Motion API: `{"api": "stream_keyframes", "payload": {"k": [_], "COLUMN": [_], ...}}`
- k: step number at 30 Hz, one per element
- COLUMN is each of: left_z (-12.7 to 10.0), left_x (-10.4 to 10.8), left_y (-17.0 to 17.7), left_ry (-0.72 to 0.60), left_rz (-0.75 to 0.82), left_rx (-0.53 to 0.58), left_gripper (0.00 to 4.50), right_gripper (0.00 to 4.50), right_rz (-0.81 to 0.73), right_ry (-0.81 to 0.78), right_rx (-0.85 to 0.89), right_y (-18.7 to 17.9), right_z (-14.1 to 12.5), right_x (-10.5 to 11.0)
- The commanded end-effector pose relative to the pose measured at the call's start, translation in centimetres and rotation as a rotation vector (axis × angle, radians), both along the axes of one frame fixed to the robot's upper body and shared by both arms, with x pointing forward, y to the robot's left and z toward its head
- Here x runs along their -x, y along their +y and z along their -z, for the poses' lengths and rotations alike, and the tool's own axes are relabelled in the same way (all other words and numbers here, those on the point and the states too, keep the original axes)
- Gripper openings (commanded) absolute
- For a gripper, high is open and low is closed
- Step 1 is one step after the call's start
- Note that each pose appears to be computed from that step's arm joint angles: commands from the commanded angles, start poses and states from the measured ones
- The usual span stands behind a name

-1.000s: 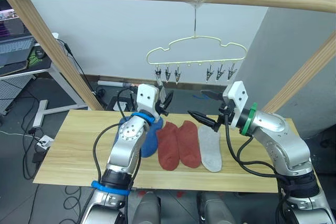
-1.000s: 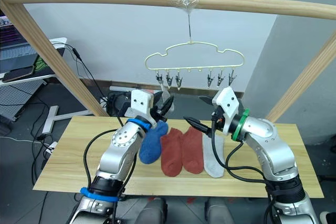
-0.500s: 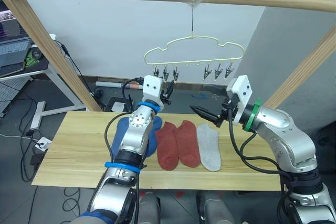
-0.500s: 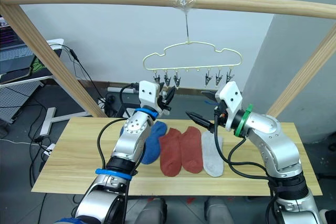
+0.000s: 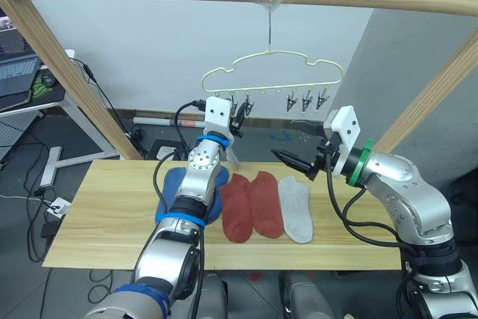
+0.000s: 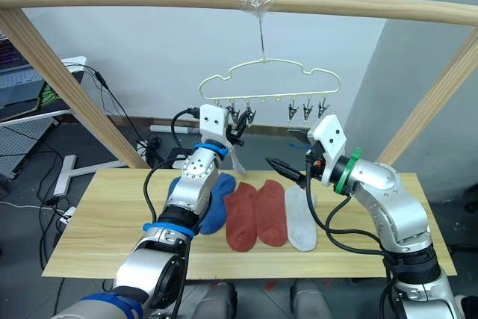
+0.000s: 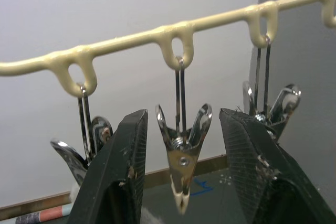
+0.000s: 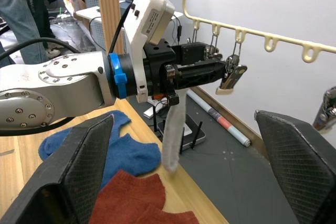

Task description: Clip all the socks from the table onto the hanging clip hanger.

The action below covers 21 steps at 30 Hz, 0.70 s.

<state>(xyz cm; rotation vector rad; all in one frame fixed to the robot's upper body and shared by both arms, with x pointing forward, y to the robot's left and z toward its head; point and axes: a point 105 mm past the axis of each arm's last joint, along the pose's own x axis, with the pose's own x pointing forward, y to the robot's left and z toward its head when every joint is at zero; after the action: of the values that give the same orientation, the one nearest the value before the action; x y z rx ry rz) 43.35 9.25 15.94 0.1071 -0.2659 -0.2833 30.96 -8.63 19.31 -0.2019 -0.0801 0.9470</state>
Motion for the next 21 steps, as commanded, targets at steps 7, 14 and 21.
{"api": "stream_keyframes", "payload": {"k": [7, 14, 21], "left_z": [-2.13, -2.39, -2.59], "left_x": [0.07, 0.06, 0.14], "left_y": [-0.56, -0.43, -0.36], "left_ry": [-0.087, -0.097, -0.104], "left_rz": [0.016, 0.01, 0.009], "left_rx": [-0.003, -0.006, -0.011], "left_gripper": [1.85, 0.49, 0.48], "right_gripper": [4.5, 4.5, 4.5], "right_rz": [-0.011, -0.015, -0.018], "right_ry": [-0.073, -0.068, -0.063], "right_rx": [-0.012, -0.012, -0.009], "right_y": [-0.01, 0.07, 0.16], "right_z": [-2.0, -1.95, -1.75], "right_x": [0.36, 0.34, 0.4]}}
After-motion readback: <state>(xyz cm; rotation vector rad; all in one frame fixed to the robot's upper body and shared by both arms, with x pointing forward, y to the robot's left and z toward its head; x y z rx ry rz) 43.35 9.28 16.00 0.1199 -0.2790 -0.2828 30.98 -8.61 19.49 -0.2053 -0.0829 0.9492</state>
